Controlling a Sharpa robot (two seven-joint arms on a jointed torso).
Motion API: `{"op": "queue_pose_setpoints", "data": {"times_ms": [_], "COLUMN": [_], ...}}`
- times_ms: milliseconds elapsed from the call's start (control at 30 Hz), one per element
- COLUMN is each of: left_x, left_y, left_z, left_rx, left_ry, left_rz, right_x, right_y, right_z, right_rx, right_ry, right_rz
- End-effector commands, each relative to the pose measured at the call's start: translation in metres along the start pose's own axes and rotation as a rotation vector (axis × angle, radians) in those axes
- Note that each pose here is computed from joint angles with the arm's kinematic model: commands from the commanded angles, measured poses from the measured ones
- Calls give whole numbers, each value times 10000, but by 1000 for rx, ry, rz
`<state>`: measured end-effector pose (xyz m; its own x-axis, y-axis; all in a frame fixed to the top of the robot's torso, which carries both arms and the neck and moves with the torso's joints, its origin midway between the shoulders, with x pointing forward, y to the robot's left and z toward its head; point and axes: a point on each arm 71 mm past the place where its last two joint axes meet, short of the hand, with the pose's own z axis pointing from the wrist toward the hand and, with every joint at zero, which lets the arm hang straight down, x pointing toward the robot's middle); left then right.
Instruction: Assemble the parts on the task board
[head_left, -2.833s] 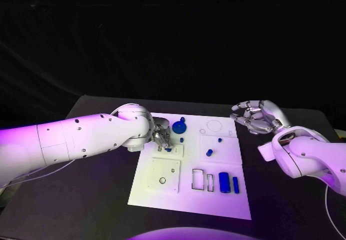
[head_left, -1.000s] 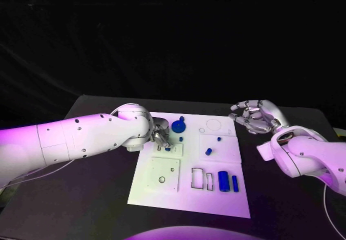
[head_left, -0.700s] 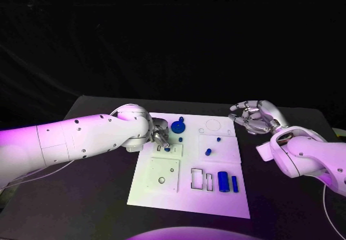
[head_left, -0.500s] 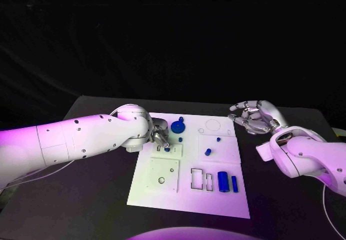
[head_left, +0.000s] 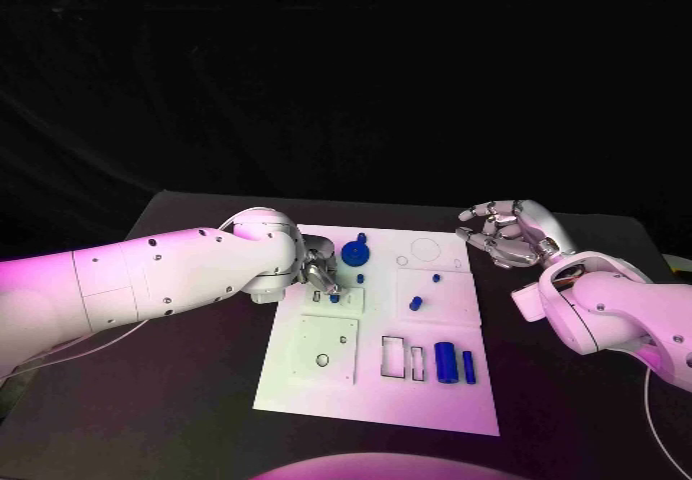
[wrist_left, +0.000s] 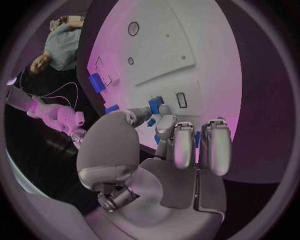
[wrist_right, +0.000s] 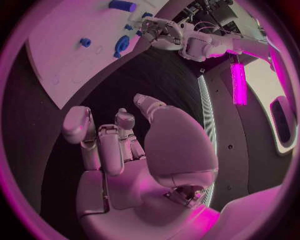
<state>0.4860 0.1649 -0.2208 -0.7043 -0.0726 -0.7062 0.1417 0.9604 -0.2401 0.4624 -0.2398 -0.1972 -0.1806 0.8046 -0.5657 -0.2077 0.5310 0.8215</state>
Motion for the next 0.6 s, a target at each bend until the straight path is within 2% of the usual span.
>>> {"op": "queue_pose_setpoints", "data": {"times_ms": [33,600], "left_x": [16,6], "left_y": [-26,31], "left_z": [2,-24], "left_rx": [12,6], "left_ry": [18,5], "left_rz": [-1,-12], "right_x": [8,1], "right_y": [12,7], "right_z": [-4,-10], "right_rx": [-16,-15], "right_ry": [7,8], "right_rz": [-6,-8]}}
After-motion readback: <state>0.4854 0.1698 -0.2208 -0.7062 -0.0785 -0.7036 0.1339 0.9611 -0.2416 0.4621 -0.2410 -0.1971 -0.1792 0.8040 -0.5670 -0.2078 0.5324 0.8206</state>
